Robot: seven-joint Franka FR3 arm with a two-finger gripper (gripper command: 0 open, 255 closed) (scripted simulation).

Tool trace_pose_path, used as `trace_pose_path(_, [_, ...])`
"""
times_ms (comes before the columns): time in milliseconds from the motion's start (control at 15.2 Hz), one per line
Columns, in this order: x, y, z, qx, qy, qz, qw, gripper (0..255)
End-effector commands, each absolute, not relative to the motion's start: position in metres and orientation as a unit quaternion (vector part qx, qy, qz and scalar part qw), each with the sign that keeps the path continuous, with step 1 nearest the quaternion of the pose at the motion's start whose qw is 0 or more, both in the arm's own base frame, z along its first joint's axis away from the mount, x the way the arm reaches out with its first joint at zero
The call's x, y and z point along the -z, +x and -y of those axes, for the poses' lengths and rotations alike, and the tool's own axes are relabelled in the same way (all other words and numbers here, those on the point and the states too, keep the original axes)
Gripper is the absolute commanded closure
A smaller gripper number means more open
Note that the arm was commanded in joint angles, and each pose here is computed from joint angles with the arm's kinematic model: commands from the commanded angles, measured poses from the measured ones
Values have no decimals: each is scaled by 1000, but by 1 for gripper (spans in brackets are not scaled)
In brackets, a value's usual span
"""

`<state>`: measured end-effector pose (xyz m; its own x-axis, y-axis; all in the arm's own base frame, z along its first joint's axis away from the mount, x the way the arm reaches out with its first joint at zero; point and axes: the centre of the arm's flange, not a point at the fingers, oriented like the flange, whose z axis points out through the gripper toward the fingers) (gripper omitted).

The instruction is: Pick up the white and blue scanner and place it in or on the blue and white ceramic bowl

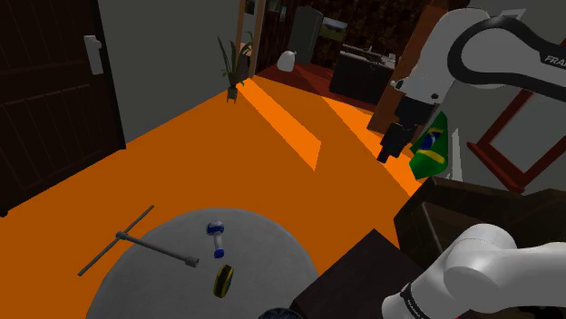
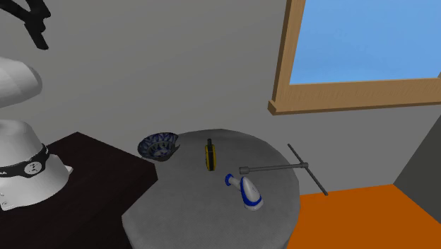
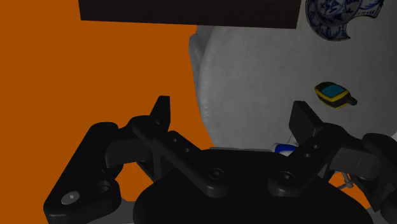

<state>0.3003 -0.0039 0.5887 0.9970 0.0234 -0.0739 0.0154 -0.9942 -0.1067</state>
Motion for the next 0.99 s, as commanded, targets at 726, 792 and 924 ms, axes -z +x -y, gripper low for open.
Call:
trace_pose_path(726, [-485,370,-76,-49,-997,27,50,0])
trace_pose_path(792, [-476,376,-83,-50,-997,29,49,0])
trace_pose_path(924, [-457,388,-98,-52,-997,32,49,0])
